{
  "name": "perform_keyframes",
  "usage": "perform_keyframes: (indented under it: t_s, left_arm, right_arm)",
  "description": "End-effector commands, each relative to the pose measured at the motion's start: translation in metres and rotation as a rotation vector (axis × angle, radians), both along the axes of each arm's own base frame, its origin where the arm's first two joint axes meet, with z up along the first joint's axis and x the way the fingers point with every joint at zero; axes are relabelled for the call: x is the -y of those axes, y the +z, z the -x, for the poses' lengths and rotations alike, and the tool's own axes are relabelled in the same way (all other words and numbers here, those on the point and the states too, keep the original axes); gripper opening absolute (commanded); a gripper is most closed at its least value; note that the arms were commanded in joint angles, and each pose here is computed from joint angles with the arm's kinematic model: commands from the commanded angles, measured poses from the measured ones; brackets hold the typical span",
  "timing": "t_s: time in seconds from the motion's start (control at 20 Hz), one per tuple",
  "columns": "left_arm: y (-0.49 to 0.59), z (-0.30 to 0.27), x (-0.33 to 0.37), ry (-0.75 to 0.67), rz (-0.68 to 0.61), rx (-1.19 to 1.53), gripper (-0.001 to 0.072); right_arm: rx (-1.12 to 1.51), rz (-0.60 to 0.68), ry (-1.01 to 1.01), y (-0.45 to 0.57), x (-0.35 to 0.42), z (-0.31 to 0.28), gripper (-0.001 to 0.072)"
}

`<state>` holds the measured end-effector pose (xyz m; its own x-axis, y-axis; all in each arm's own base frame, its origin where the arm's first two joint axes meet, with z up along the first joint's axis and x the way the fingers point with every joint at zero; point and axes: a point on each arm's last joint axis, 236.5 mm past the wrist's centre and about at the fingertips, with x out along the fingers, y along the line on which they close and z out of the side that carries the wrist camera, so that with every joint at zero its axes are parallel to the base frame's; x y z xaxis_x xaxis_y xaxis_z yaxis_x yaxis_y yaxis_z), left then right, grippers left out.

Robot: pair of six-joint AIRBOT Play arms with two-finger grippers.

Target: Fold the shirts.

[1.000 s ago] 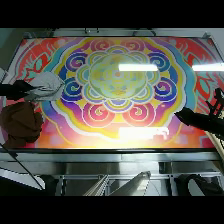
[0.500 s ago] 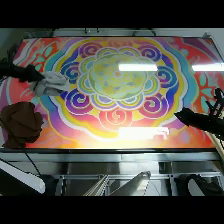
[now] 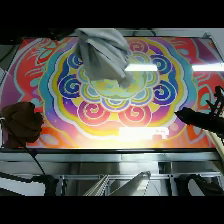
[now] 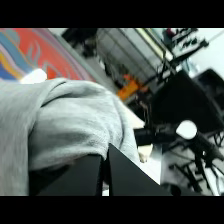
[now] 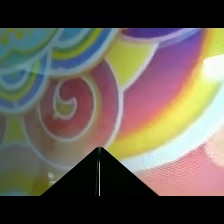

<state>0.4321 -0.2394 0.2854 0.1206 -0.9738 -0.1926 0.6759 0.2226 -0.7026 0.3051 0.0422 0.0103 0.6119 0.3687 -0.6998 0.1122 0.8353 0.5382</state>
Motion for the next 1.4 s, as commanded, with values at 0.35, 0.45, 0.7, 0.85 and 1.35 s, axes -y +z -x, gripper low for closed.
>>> perform_keyframes:
  t_s: [0.35, 0.45, 0.7, 0.85, 1.35]
  left_arm:
    - [-0.185, 0.044, 0.039, -0.061, -0.429, -0.343, 0.0715]
    - [-0.191, 0.035, 0.009, -0.023, -0.430, -0.391, 0.0714]
    - [-0.281, 0.060, -0.078, 0.074, -0.601, -0.685, 0.0703]
    - [-0.336, 0.083, -0.090, 0.108, -0.633, -0.776, 0.0705]
    - [-0.404, 0.092, -0.069, 0.204, -0.694, -0.713, 0.0696]
  right_arm:
    - [-0.048, -0.132, 0.166, 0.018, -0.043, 0.019, 0.0422]
    - [-0.020, -0.201, 0.242, 0.025, -0.072, 0.017, 0.0422]
    - [-0.076, -0.222, 0.401, -0.023, -0.158, 0.010, 0.0422]
    - [-0.146, -0.244, 0.495, -0.064, -0.215, 0.015, 0.0421]
    - [-0.293, -0.318, 0.577, -0.114, -0.308, -0.009, 0.0344]
